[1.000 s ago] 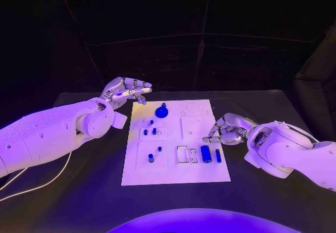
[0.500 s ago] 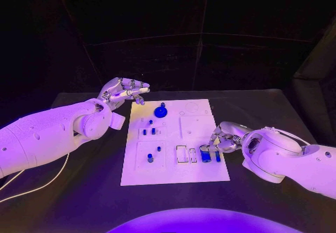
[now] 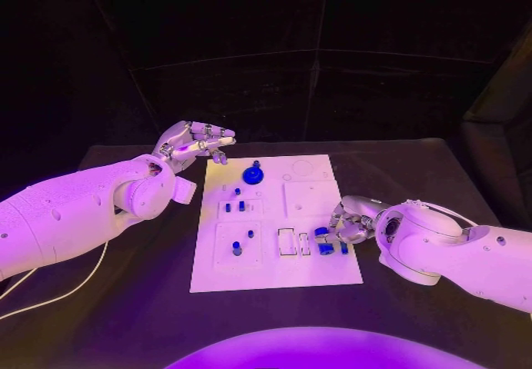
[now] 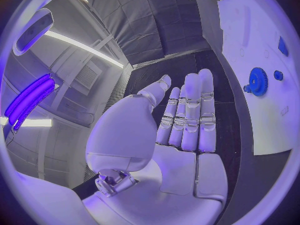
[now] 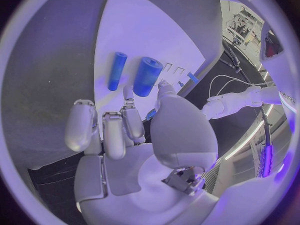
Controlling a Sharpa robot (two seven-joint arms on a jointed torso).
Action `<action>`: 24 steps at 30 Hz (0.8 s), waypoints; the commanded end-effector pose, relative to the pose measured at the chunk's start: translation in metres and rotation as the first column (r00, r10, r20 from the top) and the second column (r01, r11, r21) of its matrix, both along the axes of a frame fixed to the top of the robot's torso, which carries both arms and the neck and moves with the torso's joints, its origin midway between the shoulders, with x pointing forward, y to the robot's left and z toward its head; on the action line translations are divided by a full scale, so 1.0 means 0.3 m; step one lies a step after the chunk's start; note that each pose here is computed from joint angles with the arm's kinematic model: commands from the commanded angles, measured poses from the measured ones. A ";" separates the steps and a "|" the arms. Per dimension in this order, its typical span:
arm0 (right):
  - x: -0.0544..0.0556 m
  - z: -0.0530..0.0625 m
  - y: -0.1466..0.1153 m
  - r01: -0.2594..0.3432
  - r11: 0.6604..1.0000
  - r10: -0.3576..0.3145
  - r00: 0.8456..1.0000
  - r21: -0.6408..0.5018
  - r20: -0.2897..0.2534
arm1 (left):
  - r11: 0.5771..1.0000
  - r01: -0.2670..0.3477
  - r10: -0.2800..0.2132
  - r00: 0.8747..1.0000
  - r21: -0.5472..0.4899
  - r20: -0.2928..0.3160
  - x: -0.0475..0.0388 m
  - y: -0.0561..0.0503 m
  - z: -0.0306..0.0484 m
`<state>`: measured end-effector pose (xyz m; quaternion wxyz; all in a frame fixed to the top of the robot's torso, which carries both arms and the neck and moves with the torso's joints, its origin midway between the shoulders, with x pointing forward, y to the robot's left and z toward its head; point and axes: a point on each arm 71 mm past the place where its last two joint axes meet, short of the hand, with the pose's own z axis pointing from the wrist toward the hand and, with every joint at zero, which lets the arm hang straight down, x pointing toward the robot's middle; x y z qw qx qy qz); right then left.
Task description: Assemble the parts on the task board
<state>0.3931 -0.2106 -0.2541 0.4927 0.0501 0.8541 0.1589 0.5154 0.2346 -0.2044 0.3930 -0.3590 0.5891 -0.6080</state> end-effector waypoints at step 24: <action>0.007 -0.005 0.018 0.028 0.999 -0.029 1.000 0.031 0.007 | 1.000 0.017 -0.017 1.000 -0.006 -0.013 0.003 -0.003 -0.001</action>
